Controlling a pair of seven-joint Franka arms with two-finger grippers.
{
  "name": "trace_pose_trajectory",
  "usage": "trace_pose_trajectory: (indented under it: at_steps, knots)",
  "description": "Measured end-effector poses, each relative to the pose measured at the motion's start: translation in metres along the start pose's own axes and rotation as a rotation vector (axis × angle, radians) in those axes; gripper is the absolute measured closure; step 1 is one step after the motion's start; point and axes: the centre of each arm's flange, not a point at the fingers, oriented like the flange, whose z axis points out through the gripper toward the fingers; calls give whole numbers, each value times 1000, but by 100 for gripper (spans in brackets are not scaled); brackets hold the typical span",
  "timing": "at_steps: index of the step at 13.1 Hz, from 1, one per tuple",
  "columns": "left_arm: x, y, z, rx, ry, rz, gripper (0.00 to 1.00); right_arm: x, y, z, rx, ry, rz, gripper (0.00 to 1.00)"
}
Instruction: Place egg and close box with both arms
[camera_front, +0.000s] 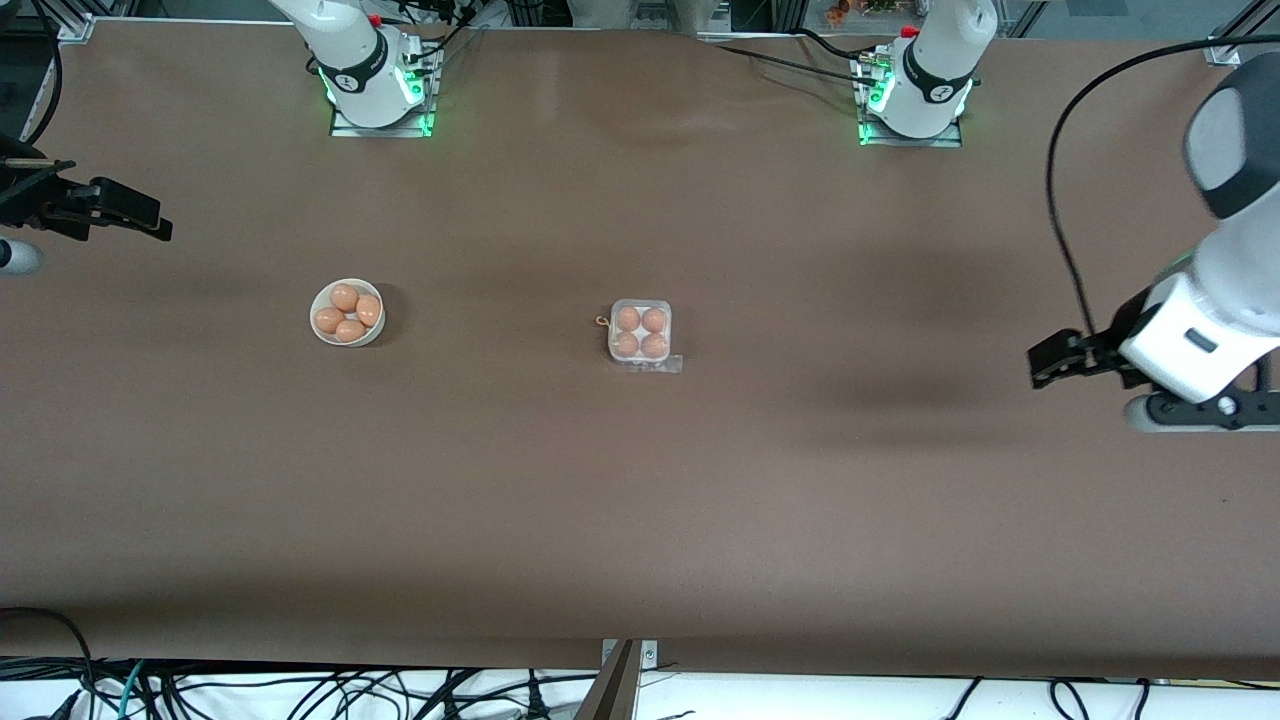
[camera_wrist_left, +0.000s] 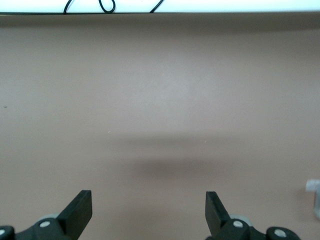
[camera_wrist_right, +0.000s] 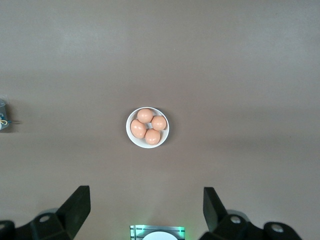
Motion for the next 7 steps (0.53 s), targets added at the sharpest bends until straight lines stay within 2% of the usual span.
trace_pose_trajectory:
  at_steps: [4, 7]
  knots:
    - [-39, -45, -22, -19, -7, 35, 0, 0, -1, -2, 0, 3, -2, 0]
    - [-69, -50, -25, -35, -30, 38, 0, -1, -2, -4, -1, 6, -3, 0]
